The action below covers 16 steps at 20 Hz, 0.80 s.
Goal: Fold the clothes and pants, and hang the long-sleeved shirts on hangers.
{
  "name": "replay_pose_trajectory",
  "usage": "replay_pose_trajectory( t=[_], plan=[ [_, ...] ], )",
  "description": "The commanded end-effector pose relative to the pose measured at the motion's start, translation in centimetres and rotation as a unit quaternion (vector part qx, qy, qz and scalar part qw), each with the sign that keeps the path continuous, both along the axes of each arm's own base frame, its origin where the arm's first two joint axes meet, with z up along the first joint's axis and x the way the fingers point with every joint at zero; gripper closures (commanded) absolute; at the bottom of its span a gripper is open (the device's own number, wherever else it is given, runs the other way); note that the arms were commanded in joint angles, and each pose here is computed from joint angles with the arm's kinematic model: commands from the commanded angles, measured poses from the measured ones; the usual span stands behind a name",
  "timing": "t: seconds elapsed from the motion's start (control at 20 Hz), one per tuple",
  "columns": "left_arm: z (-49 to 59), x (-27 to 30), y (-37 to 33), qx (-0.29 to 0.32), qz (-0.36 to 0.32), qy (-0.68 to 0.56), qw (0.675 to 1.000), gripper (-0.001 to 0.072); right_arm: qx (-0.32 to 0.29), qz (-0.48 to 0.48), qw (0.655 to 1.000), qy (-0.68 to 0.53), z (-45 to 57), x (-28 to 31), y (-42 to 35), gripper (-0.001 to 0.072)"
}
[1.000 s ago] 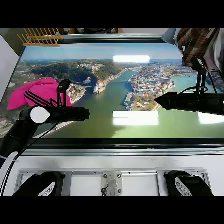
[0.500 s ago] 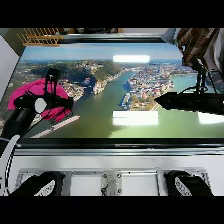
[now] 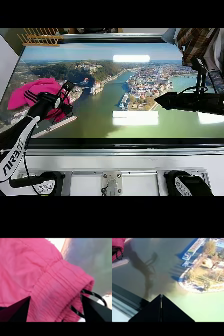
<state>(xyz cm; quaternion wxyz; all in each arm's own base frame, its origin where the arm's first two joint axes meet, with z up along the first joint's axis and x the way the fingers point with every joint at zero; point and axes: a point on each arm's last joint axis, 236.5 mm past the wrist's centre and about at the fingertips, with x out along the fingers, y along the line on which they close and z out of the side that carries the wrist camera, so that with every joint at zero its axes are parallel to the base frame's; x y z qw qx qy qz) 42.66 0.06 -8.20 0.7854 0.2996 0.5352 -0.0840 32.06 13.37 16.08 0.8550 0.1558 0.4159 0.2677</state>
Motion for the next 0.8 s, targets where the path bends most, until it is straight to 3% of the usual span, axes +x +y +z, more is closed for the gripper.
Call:
replay_pose_trajectory(
  t=[0.0, 0.1, 0.15, 0.2, 0.25, 0.5, 0.75],
  plan=[
    [-0.7, 1.7, 0.9, 0.020, -0.025, -0.022, 0.999, 0.0020, 0.000, 0.001, 1.000, 0.000, 0.0, 0.0, 0.0, 0.0705],
    [-0.3, 2.2, 0.8, 0.015, -0.025, -0.034, 0.999, 0.0038, 0.000, 0.001, 1.000, 0.000, 0.0, 0.0, 0.0, 0.0705],
    [-0.4, 2.1, 0.9, 0.014, -0.020, -0.033, 0.999, 0.0145, 0.000, 0.001, 1.000, 0.000, 0.0, 0.0, 0.0, 0.0705],
    [-0.5, 1.8, 1.0, 0.010, -0.010, -0.027, 1.000, 0.0449, 0.000, 0.001, 1.000, 0.000, 0.0, 0.0, 0.0, 0.0705],
    [-0.3, 1.6, 1.1, 0.008, -0.001, -0.026, 1.000, 0.0667, 0.000, 0.001, 1.000, 0.000, 0.0, 0.0, 0.0, 0.0705],
    [11.2, 3.6, -5.8, -0.025, -0.056, -0.150, 0.987, 0.0691, 0.000, 0.001, 1.000, 0.000, 0.0, 0.0, 0.0, 0.0706],
    [23.3, -0.4, -22.7, -0.192, -0.163, -0.233, 0.939, 0.0691, 0.047, -0.002, 0.999, -0.025, 2.2, 0.6, 1.2, 0.0706]
  ],
)
